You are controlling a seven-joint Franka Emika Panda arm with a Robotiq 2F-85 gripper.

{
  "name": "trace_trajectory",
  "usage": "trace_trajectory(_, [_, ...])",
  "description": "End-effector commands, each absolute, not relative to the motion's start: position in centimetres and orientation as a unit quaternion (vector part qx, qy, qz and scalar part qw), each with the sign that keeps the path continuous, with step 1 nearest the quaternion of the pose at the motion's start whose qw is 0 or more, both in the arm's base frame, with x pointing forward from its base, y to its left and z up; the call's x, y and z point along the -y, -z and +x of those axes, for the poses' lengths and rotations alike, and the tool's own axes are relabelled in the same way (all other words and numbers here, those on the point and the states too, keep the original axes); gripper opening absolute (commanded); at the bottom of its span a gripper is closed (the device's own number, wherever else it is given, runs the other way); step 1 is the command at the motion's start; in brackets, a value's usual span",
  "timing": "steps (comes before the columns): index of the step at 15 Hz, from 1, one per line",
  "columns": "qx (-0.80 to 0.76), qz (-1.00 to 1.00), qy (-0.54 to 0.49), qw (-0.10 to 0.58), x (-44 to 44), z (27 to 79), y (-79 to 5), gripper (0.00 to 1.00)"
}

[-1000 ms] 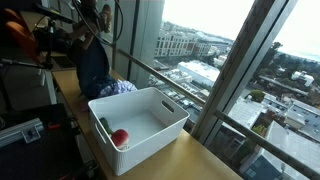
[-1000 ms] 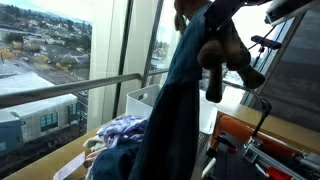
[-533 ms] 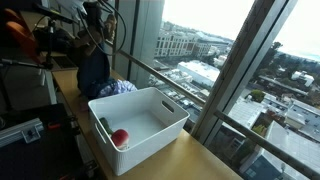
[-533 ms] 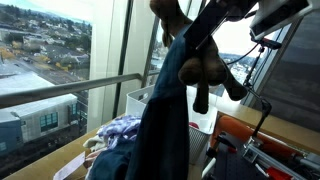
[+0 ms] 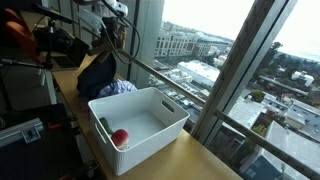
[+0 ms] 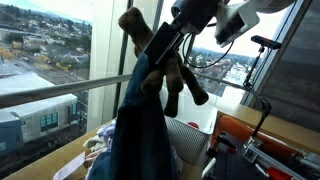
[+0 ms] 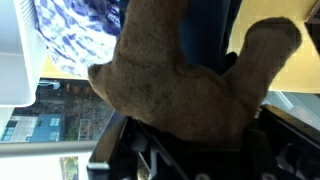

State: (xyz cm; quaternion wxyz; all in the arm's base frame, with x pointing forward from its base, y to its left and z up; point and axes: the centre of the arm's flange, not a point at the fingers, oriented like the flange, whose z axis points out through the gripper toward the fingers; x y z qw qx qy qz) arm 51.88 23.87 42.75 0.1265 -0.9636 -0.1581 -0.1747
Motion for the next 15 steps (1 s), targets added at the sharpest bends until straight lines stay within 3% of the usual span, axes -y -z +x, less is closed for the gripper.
trace_trajectory(1, [0.161, -0.965, 0.161, 0.127, -23.8, 57.7, -40.3, 0.0])
trace_trajectory(5, [0.146, -0.972, 0.14, 0.121, -23.5, 60.8, -35.9, 0.0])
trace_trajectory(15, [0.129, -0.985, 0.091, 0.075, -22.8, 59.1, -26.2, 0.0])
